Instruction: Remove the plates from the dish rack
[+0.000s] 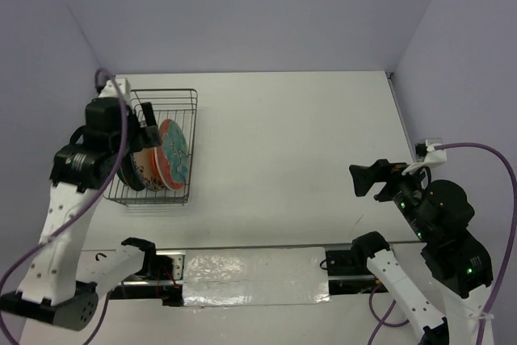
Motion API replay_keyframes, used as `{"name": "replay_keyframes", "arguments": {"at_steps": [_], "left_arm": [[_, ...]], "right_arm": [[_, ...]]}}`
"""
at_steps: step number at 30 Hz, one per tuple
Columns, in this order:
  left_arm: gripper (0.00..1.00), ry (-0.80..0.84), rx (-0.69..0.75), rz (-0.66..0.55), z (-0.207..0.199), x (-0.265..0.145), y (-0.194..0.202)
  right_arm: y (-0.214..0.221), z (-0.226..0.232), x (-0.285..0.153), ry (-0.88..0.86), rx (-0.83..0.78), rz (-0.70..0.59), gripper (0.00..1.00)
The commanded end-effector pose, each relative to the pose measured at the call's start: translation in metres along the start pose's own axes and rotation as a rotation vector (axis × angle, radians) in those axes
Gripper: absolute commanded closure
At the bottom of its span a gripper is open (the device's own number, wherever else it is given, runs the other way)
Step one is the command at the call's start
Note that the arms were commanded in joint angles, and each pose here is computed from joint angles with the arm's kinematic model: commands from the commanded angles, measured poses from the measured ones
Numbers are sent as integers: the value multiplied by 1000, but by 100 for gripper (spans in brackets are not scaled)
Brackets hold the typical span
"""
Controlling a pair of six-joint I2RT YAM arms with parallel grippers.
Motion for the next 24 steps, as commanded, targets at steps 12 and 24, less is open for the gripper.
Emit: {"name": "replay_keyframes", "arguments": {"at_steps": [12, 24], "left_arm": [[31, -147, 100, 194, -22, 107, 36], [64, -264, 187, 228, -25, 118, 62]], "right_arm": [[11, 24, 37, -150, 58, 38, 0], [21, 23, 44, -141, 66, 56, 0]]}}
Point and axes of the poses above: each gripper's point midway between its finger pads, its own x axis out along the fingers, its own z axis along the line the jaws close on, y = z × x, the point moved 5 cm from there along -x, back along the fingers, and after that the axes turned 9 degrees about -x, right-handed, at the moved point
